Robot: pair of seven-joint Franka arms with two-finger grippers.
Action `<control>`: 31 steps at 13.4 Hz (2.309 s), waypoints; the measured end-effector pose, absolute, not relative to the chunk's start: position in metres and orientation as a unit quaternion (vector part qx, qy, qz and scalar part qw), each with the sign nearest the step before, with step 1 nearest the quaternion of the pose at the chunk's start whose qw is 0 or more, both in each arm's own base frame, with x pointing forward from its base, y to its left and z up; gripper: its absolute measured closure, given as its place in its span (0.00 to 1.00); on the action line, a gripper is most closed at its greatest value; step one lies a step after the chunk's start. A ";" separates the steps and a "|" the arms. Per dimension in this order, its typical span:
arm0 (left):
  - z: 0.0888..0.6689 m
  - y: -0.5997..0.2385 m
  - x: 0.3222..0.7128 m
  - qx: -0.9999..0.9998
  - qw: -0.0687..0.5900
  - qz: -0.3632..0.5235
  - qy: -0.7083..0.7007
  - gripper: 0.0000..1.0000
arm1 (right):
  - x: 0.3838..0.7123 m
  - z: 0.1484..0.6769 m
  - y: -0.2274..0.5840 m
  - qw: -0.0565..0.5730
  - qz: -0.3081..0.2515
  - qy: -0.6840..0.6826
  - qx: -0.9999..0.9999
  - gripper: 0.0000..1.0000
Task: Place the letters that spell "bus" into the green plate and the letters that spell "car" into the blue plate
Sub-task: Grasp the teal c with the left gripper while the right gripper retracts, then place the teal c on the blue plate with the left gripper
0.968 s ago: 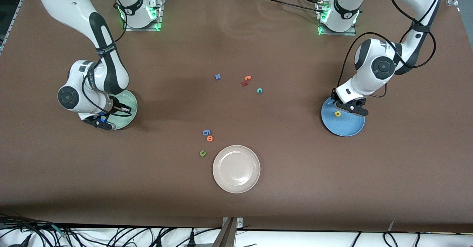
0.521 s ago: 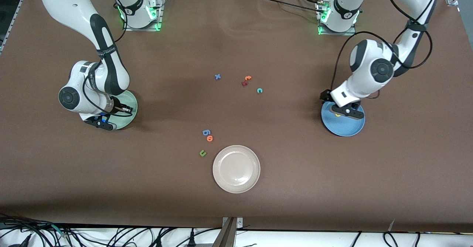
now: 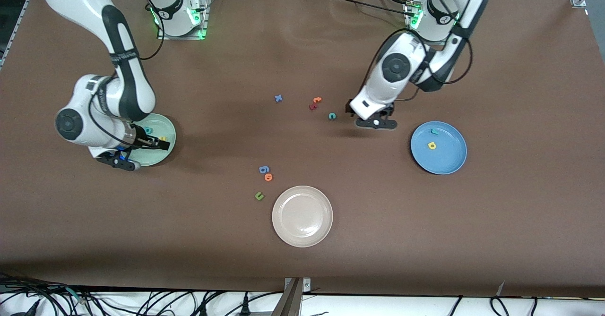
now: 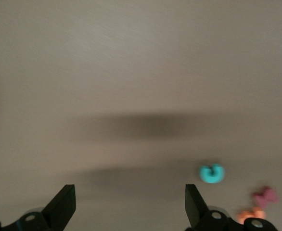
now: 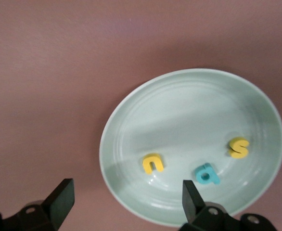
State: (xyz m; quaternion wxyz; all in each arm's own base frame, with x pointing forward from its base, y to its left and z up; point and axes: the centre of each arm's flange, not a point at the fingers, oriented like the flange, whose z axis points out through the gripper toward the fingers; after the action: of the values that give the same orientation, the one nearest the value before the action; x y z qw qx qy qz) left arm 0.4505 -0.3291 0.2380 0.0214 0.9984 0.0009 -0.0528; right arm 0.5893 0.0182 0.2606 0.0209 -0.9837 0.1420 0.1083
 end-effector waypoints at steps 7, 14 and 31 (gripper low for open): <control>0.191 -0.399 0.424 0.996 0.022 -0.070 0.055 0.00 | 0.613 0.458 0.008 0.033 0.152 0.111 -0.982 0.00; 0.177 -0.400 0.424 0.995 0.028 -0.068 0.063 0.01 | 0.614 0.525 0.012 0.028 0.130 0.098 -0.986 0.00; 0.172 -0.399 0.425 0.995 0.028 -0.068 0.066 0.59 | 0.612 0.535 -0.011 0.031 0.090 0.068 -0.993 0.00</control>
State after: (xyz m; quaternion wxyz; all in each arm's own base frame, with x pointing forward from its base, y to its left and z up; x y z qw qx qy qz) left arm 0.4253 -0.3995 0.1718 0.0281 0.9951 0.0665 -0.0678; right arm 0.6122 -0.0106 0.5350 0.0313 -0.9932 0.0676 0.0900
